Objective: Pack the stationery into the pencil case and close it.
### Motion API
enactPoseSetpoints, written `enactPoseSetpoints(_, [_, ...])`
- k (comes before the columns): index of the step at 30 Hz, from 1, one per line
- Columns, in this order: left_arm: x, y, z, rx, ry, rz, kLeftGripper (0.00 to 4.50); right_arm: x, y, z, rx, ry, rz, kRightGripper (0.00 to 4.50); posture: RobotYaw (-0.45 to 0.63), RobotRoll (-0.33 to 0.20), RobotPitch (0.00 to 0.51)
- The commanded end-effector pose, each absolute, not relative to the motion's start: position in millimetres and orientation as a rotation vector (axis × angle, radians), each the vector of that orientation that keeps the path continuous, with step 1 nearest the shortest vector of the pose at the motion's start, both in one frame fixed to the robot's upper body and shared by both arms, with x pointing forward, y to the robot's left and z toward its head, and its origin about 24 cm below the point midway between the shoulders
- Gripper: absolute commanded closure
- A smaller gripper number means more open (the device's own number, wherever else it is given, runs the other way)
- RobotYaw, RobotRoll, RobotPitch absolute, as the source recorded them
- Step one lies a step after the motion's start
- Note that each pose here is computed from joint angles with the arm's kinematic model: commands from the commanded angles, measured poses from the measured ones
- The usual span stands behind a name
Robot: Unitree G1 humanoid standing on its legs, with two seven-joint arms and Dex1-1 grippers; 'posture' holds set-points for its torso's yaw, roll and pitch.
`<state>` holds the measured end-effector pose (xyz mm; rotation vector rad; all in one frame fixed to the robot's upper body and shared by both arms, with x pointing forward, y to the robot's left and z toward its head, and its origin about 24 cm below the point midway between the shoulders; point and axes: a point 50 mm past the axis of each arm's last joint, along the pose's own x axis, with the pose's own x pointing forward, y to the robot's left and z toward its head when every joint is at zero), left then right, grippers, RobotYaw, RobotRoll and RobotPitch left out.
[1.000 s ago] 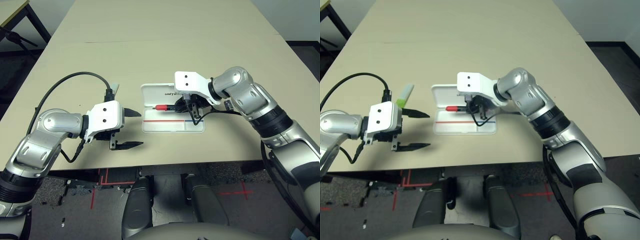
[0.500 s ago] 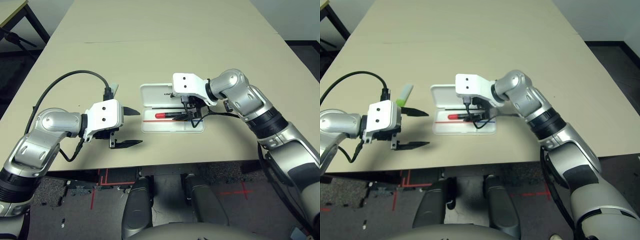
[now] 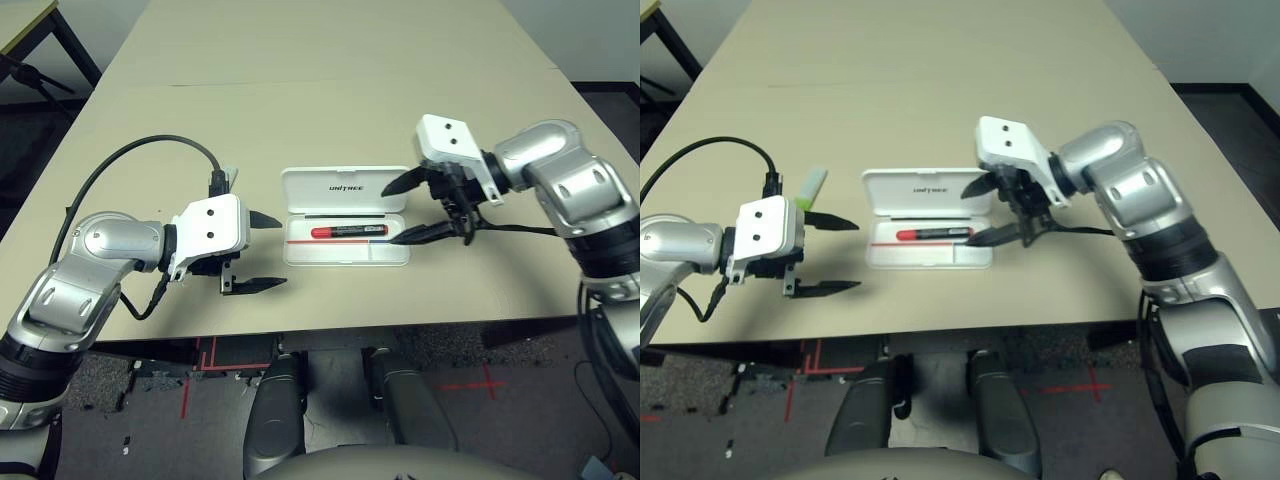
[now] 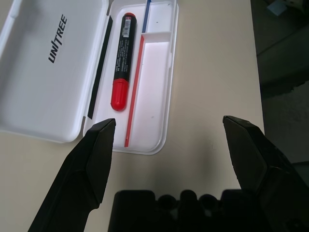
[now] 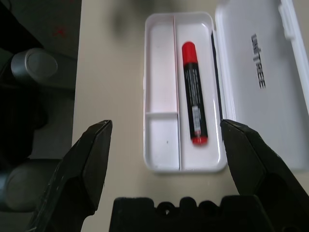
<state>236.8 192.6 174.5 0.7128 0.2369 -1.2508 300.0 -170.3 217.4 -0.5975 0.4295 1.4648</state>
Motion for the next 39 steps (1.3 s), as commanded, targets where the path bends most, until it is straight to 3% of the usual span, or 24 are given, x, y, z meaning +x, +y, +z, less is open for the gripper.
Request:
enactPoseSetpoints(1, [234, 197, 173, 0.709, 0.251, -1.241, 0.00, 292, -186, 224, -0.553, 0.435, 1.460, 0.04, 0.01, 0.000, 0.167])
enactPoseSetpoints(12, [248, 215, 179, 0.681, 0.295, -1.134, 0.00, 278, -209, 224, -0.440, 0.314, 1.308, 0.04, -0.01, 0.000, 0.160])
enactPoseSetpoints(19, [278, 241, 189, 0.640, 0.412, -0.756, 0.00, 272, -208, 221, -0.418, 0.307, 1.292, 0.04, -0.02, 0.000, 0.164])
enactPoseSetpoints(26, [297, 242, 204, 0.435, 0.572, -0.492, 0.00, 274, -206, 220, -0.422, 0.312, 1.292, 0.04, -0.01, 0.000, 0.167])
enactPoseSetpoints(32, [306, 235, 214, 0.301, 0.657, -0.405, 0.00, 276, -204, 217, -0.433, 0.320, 1.288, 0.04, -0.01, 0.000, 0.169])
enactPoseSetpoints(39, [328, 233, 205, 0.221, 0.681, -0.346, 0.00, 277, -201, 214, -0.441, 0.324, 1.294, 0.04, -0.02, 0.000, 0.170])
